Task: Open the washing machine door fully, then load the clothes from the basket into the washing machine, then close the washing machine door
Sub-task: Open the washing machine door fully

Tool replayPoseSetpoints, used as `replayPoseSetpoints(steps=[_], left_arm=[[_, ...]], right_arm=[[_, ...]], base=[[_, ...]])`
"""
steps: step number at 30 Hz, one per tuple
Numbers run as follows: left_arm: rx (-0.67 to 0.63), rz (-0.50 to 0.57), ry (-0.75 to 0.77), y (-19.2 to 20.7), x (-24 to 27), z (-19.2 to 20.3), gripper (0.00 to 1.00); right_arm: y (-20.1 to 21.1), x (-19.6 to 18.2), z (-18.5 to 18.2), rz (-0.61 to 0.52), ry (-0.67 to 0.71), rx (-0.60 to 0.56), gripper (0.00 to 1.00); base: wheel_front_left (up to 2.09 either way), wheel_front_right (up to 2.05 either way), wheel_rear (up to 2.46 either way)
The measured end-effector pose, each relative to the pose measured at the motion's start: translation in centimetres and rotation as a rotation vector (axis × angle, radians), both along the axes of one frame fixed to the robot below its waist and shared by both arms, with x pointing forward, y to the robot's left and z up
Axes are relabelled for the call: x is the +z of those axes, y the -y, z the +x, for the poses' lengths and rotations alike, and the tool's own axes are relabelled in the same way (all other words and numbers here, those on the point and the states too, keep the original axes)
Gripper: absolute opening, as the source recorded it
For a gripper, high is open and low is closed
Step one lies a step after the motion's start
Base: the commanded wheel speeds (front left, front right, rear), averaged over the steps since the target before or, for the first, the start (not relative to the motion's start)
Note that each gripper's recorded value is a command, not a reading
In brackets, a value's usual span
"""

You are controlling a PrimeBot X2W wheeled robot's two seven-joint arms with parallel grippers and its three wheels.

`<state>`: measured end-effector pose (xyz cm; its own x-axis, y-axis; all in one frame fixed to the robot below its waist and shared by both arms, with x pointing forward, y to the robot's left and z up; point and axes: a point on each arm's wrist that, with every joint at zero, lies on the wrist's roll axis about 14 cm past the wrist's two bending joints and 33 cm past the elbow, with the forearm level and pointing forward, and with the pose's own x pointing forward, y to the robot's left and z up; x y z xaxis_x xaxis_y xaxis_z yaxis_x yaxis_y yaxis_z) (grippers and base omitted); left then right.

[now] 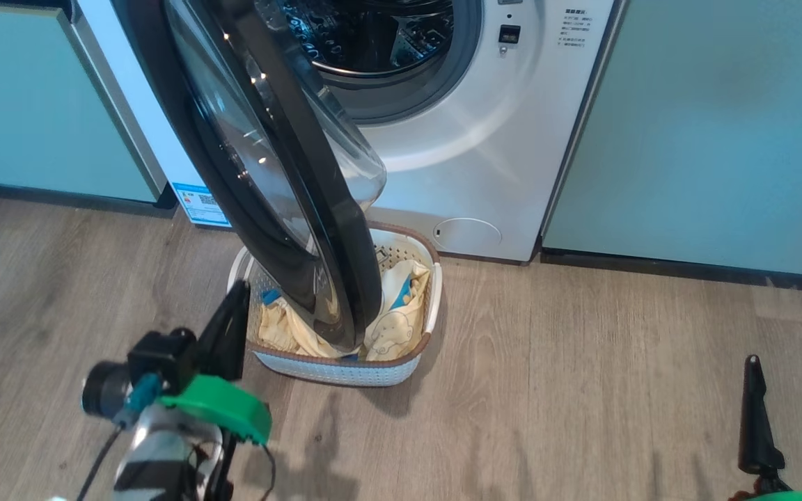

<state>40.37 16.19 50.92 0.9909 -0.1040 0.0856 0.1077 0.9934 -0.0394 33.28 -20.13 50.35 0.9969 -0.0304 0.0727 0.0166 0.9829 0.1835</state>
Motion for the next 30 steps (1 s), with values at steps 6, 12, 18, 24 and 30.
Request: replayPoseSetpoints(steps=[6, 12, 18, 24, 30], left_arm=[[0.059, 0.063, 0.271, -1.5, 9.0, 1.9, 0.00], [0.054, 0.095, 0.643, -0.2, 21.4, 1.5, 0.00], [-0.128, 0.075, 0.800, 5.4, 26.4, -0.3, 0.00], [-0.446, -0.005, 0.658, 14.4, 24.4, -2.1, 0.00], [-0.623, -0.059, 0.375, 19.0, 17.8, -3.6, 0.00]], right_arm=[[0.1, 0.2, 0.1, -0.001, 0.005, -0.002, 1.00], [0.3, 0.4, -0.2, -0.001, 0.013, -0.009, 1.00], [0.6, 0.4, -0.5, -0.002, 0.014, -0.021, 1.00], [1.0, 0.5, -0.9, -0.005, 0.017, -0.034, 1.00], [1.1, 0.4, -1.2, -0.005, 0.013, -0.040, 1.00]], base=[[0.00, 0.00, 0.00], [0.00, 0.00, 0.00], [0.00, 0.00, 0.00], [0.00, 0.00, 0.00], [0.00, 0.00, 0.00]])
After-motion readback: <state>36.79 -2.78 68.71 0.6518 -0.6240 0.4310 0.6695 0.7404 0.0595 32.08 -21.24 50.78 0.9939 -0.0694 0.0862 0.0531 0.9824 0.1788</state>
